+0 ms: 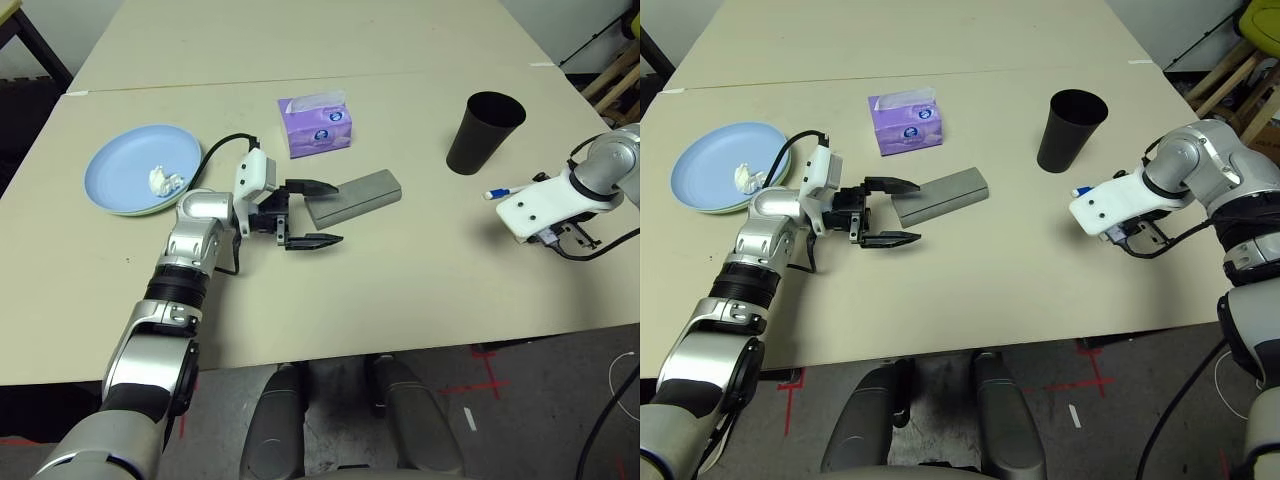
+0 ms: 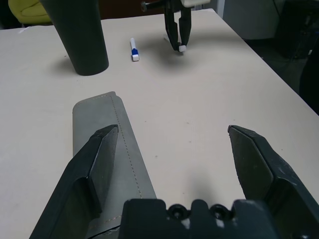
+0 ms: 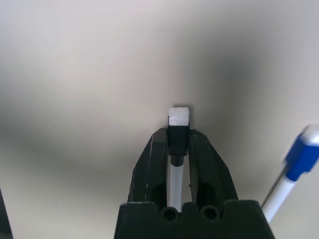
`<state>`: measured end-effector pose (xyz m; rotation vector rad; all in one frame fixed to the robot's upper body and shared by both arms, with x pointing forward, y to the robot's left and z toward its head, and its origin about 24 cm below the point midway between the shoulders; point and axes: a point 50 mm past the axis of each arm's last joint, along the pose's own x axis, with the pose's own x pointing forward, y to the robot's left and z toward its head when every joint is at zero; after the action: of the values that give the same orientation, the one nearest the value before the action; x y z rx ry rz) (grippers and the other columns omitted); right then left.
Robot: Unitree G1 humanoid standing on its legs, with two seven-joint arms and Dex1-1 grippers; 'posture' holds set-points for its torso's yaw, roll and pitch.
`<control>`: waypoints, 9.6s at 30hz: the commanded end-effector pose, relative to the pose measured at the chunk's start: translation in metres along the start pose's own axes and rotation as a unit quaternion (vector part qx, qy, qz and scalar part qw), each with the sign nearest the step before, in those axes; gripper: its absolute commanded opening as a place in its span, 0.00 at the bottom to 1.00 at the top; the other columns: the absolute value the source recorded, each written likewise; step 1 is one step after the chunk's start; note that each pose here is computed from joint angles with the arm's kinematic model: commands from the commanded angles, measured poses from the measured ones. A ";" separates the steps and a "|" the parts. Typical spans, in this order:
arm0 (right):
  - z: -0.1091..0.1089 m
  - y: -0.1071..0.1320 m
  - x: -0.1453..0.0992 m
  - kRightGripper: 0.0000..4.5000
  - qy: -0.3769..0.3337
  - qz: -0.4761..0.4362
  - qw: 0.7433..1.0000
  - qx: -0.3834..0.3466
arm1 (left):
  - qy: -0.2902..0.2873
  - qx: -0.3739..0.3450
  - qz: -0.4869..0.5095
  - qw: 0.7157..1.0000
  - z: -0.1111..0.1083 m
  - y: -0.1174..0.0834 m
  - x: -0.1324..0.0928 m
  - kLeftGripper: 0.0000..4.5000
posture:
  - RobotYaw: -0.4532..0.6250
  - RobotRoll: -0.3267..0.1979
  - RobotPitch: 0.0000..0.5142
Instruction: Organize and tidy the items on the table.
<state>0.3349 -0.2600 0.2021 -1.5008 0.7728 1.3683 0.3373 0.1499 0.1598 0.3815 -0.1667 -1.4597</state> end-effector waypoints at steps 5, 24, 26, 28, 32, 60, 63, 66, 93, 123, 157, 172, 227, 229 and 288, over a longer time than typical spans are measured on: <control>0.022 0.001 -0.025 0.09 -0.170 -0.047 0.981 0.079 | 0.012 -0.001 -0.014 1.000 -0.003 0.002 0.001 1.00 | 0.46 0.62 0.41; 0.102 0.003 -0.018 0.09 -0.609 -0.461 0.607 0.219 | 0.010 -0.009 -0.017 1.000 -0.010 -0.002 0.005 1.00 | 0.43 0.62 0.40; 0.105 -0.002 -0.022 0.09 -0.614 -0.489 0.575 0.233 | 0.011 -0.009 -0.020 1.000 -0.010 -0.002 0.005 1.00 | 0.43 0.62 0.40; 0.103 -0.006 -0.024 0.09 -0.610 -0.509 0.555 0.246 | 0.012 -0.009 -0.021 1.000 -0.010 -0.003 0.005 1.00 | 0.43 0.62 0.39; 0.088 -0.011 -0.032 0.09 -0.584 -0.558 0.523 0.272 | 0.011 -0.008 -0.022 1.000 -0.009 -0.002 0.006 1.00 | 0.43 0.62 0.38; 0.040 -0.015 -0.031 0.09 -0.416 -0.711 0.383 0.418 | 0.014 -0.009 -0.018 1.000 -0.009 -0.003 0.003 1.00 | 0.43 0.62 0.40; 0.036 -0.014 -0.029 0.09 -0.399 -0.715 0.375 0.434 | 0.013 -0.010 -0.019 1.000 -0.009 -0.004 0.003 1.00 | 0.43 0.62 0.40; 0.035 -0.014 -0.026 0.09 -0.392 -0.712 0.382 0.440 | 0.011 -0.010 -0.018 1.000 -0.009 -0.005 0.003 1.00 | 0.43 0.62 0.39; 0.039 -0.023 -0.046 1.00 -0.479 -0.356 0.768 0.233 | -0.003 -0.010 -0.014 1.000 -0.010 -0.007 0.011 1.00 | 0.44 0.62 0.36; -0.010 -0.031 -0.040 1.00 -0.045 -0.114 0.990 0.068 | 0.000 -0.017 -0.003 1.000 -0.004 -0.015 -0.002 1.00 | 0.47 0.62 0.55; -0.006 -0.039 -0.049 1.00 0.031 -0.107 0.994 0.018 | 0.000 -0.039 0.000 0.999 -0.005 -0.025 -0.006 1.00 | 0.44 0.62 0.73; -0.004 -0.043 -0.041 1.00 0.052 -0.103 0.993 0.009 | 0.001 -0.034 0.007 0.999 -0.004 -0.024 -0.007 1.00 | 0.47 0.62 0.71; 0.037 -0.012 -0.064 0.09 -0.583 -0.320 0.705 0.245 | -0.003 -0.020 0.017 1.000 0.000 -0.011 -0.008 1.00 | 0.41 0.62 0.44; 0.048 -0.009 -0.061 0.09 -0.604 -0.347 0.672 0.252 | -0.002 -0.023 0.018 1.000 -0.002 -0.013 -0.009 1.00 | 0.41 0.62 0.44; 0.030 -0.014 -0.036 0.09 -0.441 -0.708 0.415 0.364 | 0.013 -0.010 0.027 1.000 -0.001 -0.009 -0.015 1.00 | 0.43 0.62 0.36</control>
<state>0.3263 -0.2322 0.2453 -0.1117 -0.6484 0.1150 0.3301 0.1620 0.1609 0.3658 -0.1523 -1.4011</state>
